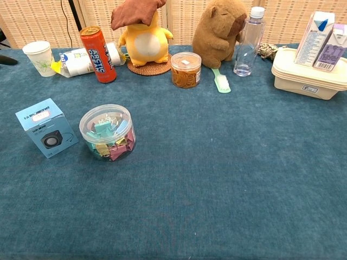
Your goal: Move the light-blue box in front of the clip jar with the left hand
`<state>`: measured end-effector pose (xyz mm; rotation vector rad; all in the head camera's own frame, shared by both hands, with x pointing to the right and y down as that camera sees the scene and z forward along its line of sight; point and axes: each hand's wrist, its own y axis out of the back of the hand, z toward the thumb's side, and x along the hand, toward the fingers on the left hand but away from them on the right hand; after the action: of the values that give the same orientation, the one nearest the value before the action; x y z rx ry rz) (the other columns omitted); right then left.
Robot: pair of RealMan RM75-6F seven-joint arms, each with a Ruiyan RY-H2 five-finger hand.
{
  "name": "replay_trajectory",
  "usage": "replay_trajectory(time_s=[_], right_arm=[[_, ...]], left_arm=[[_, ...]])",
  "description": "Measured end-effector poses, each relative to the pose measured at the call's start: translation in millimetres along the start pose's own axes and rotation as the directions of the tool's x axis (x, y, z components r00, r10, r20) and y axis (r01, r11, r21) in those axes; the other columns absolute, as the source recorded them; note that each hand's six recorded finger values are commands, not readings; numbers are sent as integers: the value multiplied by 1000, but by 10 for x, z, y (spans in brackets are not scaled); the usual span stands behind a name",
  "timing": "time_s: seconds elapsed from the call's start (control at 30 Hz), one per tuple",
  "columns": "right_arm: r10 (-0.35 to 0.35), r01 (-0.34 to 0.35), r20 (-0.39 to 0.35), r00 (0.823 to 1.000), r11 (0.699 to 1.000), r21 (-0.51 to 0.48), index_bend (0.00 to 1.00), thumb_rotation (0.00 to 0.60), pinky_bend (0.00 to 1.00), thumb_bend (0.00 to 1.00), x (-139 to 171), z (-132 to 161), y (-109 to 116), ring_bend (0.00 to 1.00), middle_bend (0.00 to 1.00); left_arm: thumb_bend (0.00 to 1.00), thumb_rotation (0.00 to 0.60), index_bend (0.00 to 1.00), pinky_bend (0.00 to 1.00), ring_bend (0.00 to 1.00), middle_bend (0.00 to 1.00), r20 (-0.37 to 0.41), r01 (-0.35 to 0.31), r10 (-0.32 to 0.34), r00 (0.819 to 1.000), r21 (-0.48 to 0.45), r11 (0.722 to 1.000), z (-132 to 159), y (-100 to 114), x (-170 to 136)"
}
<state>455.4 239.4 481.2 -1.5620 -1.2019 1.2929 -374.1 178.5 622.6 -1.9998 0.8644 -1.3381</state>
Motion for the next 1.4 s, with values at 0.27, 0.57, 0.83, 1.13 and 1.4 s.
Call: replay_trajectory(time_s=[0.27,0.57,0.83,1.13,1.4], right_arm=[[4,-4,5,1000,1000,-6,0,600,0,0,-14,-22,3,0,0],[6,-6,15,1000,1000,-7,0,600,0,0,-32,-41,-1,0,0],[12,-12,16,1000,1000,-8,0,600,0,0,-34,-37,-15,0,0],[13,-13,19,1000,1000,-10,0,600,0,0,-38,-41,-16,0,0],[22,-21,21,1000,1000,-7,0,600,0,0,-45,-38,-36,0,0]], left_arm=[[23,600,0,0,0,0,1,47,-47,999,-64,997,113,-289,398],[23,600,0,89,0,0,-30,81,-85,996,-117,990,51,-496,584],[118,600,363,529,320,288,-64,39,-51,997,-177,984,7,-614,694],[122,600,414,535,353,311,-89,-6,-13,996,-217,976,-88,-611,684],[121,600,395,534,343,307,34,-15,24,999,-238,971,3,-344,589]])
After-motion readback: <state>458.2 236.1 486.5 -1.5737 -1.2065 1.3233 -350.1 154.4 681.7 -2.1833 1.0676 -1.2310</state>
